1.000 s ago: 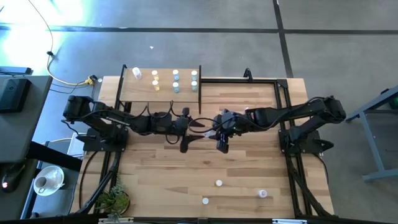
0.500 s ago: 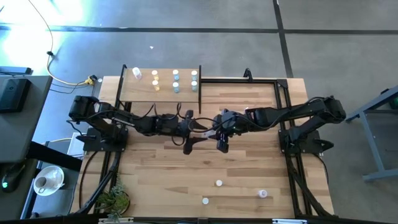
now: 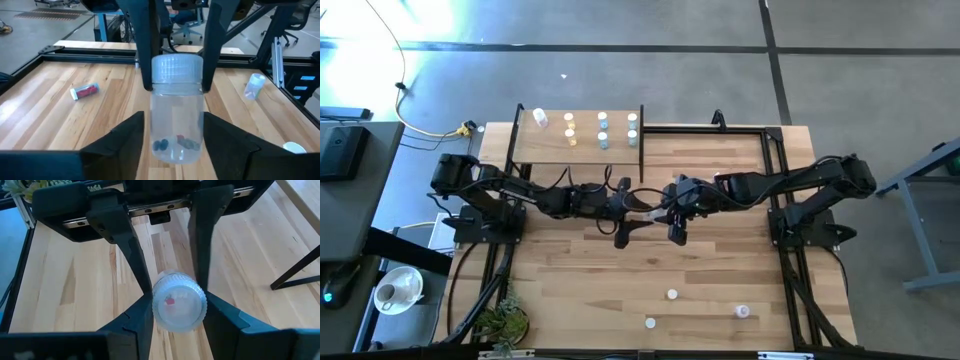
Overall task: Pick and place medicine bottles onto shelf by color
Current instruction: Put the top white pill bottle on the shelf aligned with the other white pill bottle
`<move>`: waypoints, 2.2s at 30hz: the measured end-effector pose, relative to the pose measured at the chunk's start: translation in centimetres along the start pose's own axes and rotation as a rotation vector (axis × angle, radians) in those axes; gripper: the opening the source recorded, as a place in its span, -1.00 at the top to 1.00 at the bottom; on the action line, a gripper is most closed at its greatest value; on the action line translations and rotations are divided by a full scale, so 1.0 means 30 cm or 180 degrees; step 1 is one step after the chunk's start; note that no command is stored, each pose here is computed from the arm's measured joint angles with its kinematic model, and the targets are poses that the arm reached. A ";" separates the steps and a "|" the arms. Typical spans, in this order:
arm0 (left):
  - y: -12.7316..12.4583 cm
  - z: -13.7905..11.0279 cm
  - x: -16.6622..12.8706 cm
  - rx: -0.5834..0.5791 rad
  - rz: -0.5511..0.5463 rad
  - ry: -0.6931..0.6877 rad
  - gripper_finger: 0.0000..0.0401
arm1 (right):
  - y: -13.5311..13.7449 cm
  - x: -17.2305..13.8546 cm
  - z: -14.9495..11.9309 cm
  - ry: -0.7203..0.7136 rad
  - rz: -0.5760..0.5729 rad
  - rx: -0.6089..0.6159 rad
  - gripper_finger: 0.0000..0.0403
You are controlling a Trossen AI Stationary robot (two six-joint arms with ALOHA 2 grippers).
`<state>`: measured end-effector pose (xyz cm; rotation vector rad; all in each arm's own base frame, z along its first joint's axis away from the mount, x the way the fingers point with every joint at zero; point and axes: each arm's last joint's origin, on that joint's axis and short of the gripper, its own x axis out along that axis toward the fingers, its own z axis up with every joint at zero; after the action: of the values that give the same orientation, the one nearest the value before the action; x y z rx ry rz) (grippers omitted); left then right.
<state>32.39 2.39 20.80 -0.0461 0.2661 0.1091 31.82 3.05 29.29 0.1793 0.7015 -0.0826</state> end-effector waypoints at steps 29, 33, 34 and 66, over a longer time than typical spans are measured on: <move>-0.001 -0.003 -0.002 0.0050 0.0329 0.0023 0.35 | 0.014 -0.077 0.084 -0.0029 -0.0020 -0.0189 -0.08; -0.025 0.002 -0.007 0.0194 0.0611 -0.0023 0.37 | 0.025 -0.142 0.146 -0.0081 0.0002 -0.0245 -0.09; -0.033 0.003 -0.009 0.0209 0.0662 -0.0035 0.38 | 0.027 -0.159 0.161 -0.0099 0.0004 -0.0265 -0.09; -0.255 -0.170 -0.255 -0.0358 0.3470 -0.0808 0.39 | 0.016 -0.286 0.208 0.0163 -0.0444 -0.0402 -0.09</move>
<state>24.60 -6.29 18.13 0.0062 0.0043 1.2060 29.31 2.44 39.59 0.0114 0.7676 -0.1670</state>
